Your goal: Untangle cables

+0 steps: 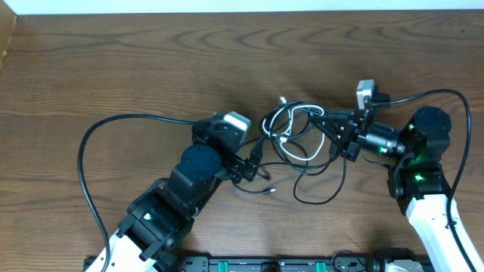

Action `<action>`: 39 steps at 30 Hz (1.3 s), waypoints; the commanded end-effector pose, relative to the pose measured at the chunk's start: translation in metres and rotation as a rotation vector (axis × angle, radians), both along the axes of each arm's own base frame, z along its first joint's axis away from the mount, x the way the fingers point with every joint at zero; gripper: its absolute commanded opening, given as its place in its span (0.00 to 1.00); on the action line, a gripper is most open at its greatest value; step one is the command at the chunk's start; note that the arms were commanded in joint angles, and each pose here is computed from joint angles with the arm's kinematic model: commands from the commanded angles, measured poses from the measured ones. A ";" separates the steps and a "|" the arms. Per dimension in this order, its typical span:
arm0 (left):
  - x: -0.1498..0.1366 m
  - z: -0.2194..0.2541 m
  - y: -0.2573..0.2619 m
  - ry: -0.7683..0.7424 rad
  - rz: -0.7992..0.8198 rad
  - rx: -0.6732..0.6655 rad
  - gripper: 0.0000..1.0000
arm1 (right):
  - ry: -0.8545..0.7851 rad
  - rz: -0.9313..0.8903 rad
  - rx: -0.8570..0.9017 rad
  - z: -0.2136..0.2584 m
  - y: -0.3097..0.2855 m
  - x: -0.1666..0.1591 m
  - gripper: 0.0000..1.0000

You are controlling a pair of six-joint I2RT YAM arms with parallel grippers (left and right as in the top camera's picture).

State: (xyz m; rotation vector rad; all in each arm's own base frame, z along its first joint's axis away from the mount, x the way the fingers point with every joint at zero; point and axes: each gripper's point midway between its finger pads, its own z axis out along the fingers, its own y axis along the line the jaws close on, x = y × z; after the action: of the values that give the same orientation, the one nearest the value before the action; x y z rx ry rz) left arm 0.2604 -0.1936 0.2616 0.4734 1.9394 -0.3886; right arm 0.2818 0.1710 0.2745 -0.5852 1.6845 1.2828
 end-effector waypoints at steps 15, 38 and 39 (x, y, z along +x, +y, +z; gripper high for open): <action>-0.005 0.023 -0.020 0.224 0.074 -0.482 0.93 | -0.216 0.135 0.019 0.034 0.007 -0.022 0.01; 0.000 0.003 -0.051 0.320 -0.001 -0.491 0.60 | -0.192 0.123 0.034 0.035 0.016 -0.021 0.01; 0.000 0.003 -0.051 0.317 -0.003 -0.487 0.55 | -0.191 0.117 0.035 0.035 0.016 -0.020 0.01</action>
State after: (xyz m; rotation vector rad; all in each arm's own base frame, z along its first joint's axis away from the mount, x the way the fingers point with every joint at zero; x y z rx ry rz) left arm 0.2595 -0.2445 0.2610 0.0730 2.0660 -0.9676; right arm 0.2561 0.1869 0.3057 -0.8156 1.4776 1.3005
